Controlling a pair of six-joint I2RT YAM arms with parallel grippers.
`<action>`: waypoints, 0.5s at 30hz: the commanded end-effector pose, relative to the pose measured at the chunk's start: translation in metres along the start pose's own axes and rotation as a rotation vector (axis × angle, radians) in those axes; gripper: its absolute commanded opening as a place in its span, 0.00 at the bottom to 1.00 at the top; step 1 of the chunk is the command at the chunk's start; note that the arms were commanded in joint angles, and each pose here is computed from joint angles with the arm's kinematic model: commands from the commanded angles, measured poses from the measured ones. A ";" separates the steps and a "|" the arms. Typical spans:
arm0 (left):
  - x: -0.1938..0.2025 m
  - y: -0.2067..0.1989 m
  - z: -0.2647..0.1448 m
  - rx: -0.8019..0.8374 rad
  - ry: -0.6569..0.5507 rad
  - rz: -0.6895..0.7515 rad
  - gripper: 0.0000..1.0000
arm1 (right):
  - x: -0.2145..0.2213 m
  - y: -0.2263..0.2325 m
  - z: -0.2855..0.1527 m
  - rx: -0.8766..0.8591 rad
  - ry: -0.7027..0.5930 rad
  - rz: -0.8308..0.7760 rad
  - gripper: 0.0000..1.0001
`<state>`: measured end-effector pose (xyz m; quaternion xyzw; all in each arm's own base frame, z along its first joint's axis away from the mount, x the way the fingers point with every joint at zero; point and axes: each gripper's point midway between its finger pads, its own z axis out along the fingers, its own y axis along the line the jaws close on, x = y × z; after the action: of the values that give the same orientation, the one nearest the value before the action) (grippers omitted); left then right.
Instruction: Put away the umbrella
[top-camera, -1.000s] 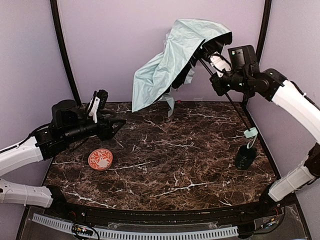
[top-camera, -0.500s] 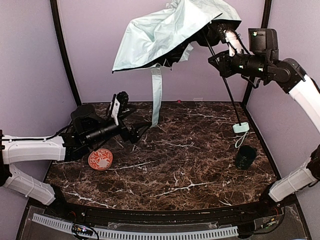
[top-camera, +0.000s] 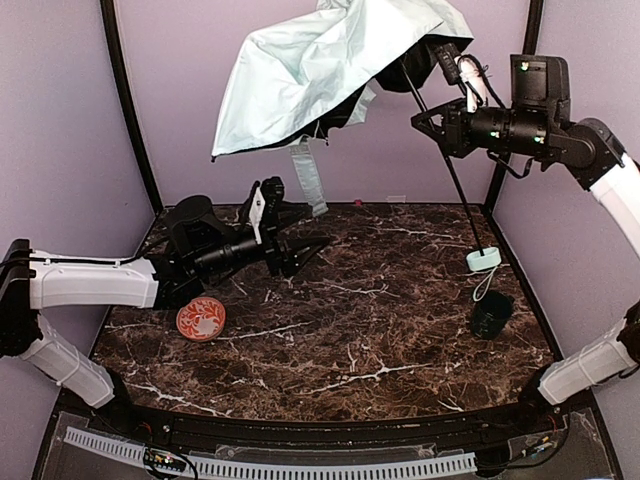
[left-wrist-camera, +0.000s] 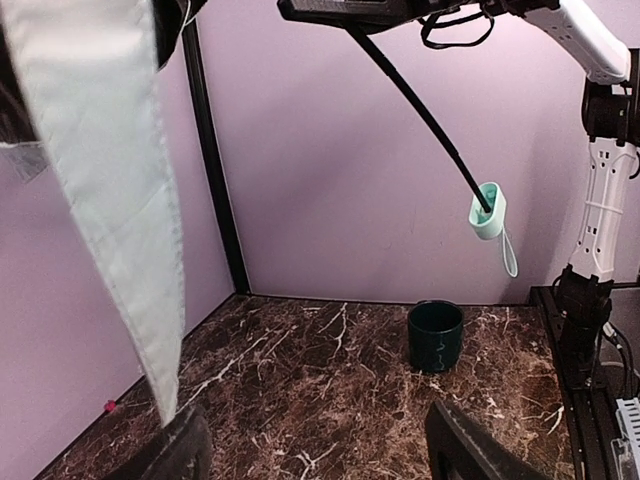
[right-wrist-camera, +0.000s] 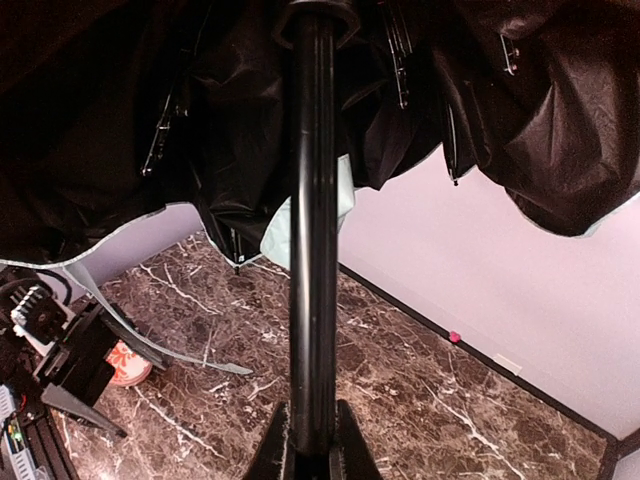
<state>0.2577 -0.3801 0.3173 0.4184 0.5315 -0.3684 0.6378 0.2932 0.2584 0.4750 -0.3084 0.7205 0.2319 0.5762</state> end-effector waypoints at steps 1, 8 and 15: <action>-0.031 0.005 0.001 -0.016 -0.083 0.067 0.75 | -0.042 0.017 -0.028 -0.080 -0.170 -0.037 0.00; -0.027 0.001 -0.012 -0.014 -0.045 0.095 0.77 | -0.038 0.018 -0.031 -0.084 -0.162 -0.052 0.00; -0.029 -0.004 -0.028 -0.013 -0.029 0.128 0.77 | -0.037 0.018 -0.031 -0.085 -0.154 -0.064 0.00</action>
<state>0.2494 -0.3667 0.3366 0.4296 0.5101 -0.3420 0.6620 0.2729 0.2587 0.4820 -0.3376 0.6989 0.2537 0.5773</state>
